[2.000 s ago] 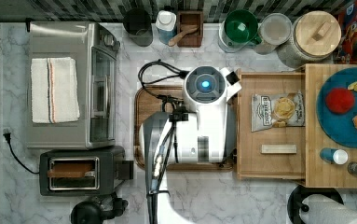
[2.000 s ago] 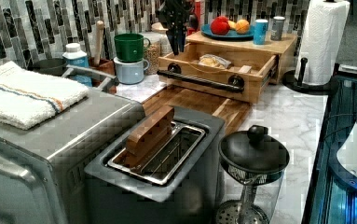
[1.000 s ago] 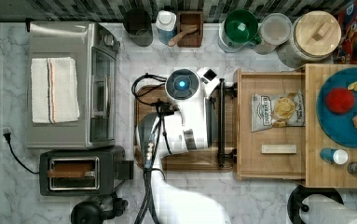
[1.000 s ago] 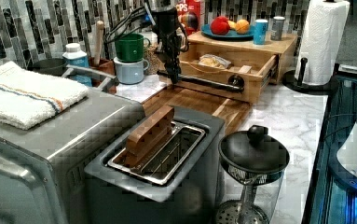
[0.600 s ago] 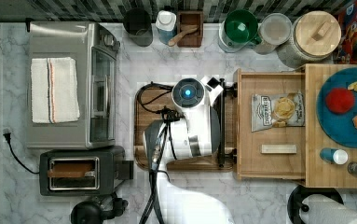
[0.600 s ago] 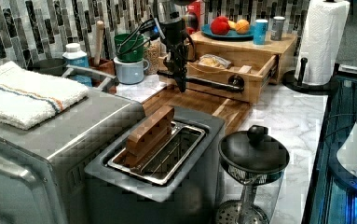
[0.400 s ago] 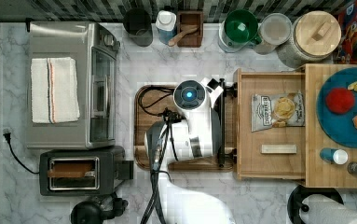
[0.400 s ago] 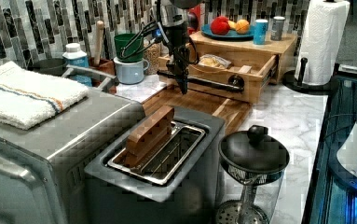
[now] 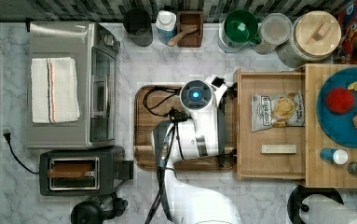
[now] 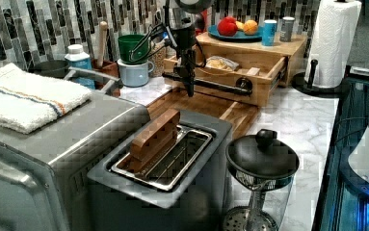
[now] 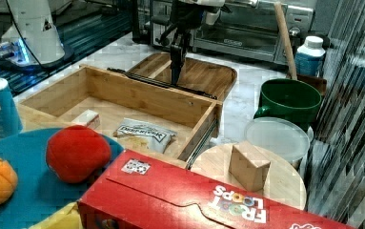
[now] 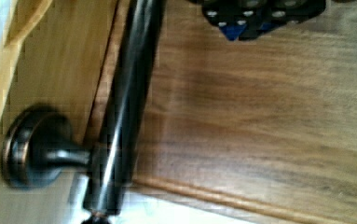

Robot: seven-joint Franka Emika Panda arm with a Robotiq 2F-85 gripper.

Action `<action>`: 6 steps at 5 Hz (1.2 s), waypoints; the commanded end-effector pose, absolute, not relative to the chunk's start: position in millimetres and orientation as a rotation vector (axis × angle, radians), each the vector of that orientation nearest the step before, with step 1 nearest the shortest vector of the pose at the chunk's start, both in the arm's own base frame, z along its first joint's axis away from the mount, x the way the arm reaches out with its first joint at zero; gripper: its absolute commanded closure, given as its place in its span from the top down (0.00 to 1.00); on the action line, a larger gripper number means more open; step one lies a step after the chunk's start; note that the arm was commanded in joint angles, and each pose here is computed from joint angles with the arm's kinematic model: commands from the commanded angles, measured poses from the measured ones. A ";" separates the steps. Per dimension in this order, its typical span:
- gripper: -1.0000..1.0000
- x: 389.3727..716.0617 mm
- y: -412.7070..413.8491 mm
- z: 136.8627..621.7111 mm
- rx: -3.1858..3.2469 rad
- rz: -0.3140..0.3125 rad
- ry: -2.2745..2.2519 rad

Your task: Close the drawer.

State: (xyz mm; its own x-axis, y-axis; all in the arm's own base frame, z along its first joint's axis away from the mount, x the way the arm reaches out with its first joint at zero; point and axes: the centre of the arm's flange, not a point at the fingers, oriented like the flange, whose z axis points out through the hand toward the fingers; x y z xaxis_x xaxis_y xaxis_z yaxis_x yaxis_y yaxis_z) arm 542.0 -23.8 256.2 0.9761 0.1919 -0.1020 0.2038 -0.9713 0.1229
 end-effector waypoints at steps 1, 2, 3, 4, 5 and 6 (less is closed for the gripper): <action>0.00 555.4 -122.0 283.1 2.971 -0.060 0.320; 0.00 551.2 -152.4 287.4 2.982 -0.040 0.293; 0.00 551.4 -194.1 287.3 2.979 -0.050 0.282; 0.00 547.4 -249.5 282.1 2.990 -0.050 0.293; 0.00 538.9 -289.9 286.9 2.994 -0.035 0.283; 0.00 527.1 -324.2 298.9 2.989 -0.028 0.194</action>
